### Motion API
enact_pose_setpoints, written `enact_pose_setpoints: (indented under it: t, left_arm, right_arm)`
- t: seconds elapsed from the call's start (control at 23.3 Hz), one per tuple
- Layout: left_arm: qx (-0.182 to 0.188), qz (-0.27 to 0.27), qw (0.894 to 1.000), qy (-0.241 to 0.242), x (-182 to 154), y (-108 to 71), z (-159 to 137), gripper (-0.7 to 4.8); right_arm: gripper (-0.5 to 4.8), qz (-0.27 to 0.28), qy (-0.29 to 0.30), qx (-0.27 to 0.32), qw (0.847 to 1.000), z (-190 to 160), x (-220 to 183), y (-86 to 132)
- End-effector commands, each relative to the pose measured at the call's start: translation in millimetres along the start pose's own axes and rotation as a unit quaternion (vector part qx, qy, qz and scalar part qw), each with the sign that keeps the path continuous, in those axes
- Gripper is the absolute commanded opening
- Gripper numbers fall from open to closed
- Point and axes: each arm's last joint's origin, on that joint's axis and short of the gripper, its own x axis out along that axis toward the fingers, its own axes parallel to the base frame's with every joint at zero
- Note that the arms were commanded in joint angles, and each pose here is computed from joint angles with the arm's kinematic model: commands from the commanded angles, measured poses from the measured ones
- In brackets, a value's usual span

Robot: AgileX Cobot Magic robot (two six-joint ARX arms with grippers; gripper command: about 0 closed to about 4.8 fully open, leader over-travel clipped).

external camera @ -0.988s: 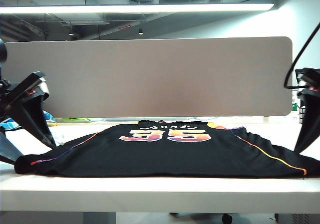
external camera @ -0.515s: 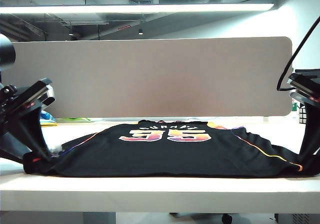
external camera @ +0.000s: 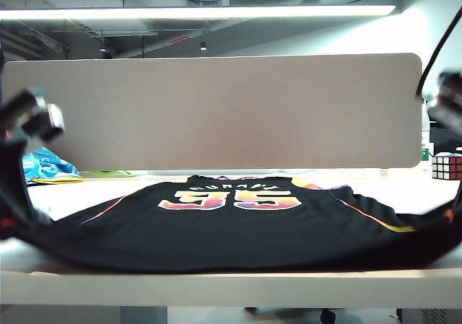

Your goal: Fold the bottom side of the basketball jersey horizontally towards the center, about one-third of the way, and then fold the bottom of the basketball jersey up towards the top, creating a neat rectangle.

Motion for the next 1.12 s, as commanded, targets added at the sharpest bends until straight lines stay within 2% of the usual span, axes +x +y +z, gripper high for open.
enact_pose_setpoints:
  t: [0.04, 0.13, 0.34, 0.47, 0.56, 0.6, 0.77, 0.9, 1.12]
  left_arm:
    - [-0.003, -0.004, 0.999, -0.046, -34.1, -20.8, -13.7, -0.06]
    - [0.001, -0.006, 0.998, -0.064, -54.0, -35.0, -29.2, -0.06]
    - [0.001, 0.003, 0.998, -0.061, -85.6, -58.4, -77.6, -0.06]
    - [-0.001, 0.01, 0.994, -0.113, -100.5, -65.7, -94.5, -0.06]
    - [0.006, 0.002, 0.99, -0.144, -102.4, -67.3, -88.4, -0.06]
    - [0.012, -0.001, 0.988, -0.153, -101.9, -67.7, -83.9, -0.06]
    - [0.04, -0.007, 0.978, -0.207, -88.9, -64.2, -38.3, -0.06]
    - [0.051, -0.001, 0.973, -0.227, -71.2, -58.0, 9.9, -0.06]
    - [0.071, 0.034, 0.971, -0.225, -43.7, -45.7, 88.6, -0.06]
  right_arm:
    - [-0.08, 0.026, -0.028, -0.019, 0.999, -19.2, -33.5, 17.6]
    - [-0.08, 0.033, -0.06, -0.022, 0.997, -38.4, -57.7, 29.0]
    - [-0.08, 0.025, -0.106, -0.003, 0.994, -99.2, -97.4, 44.6]
    - [-0.08, 0.024, -0.175, 0.016, 0.984, -126.9, -112.3, 49.6]
    - [-0.08, 0.019, -0.199, 0.01, 0.98, -123.8, -114.4, 50.2]
    - [-0.08, 0.019, -0.205, 0.007, 0.979, -119.6, -114.3, 50.3]
    - [-0.08, 0.016, -0.256, -0.018, 0.966, -61.4, -105.7, 48.4]
    - [-0.08, 0.007, -0.242, -0.028, 0.97, 4.1, -80.7, 38.5]
    - [-0.08, -0.014, -0.216, -0.019, 0.976, 85.0, -39.5, 16.7]
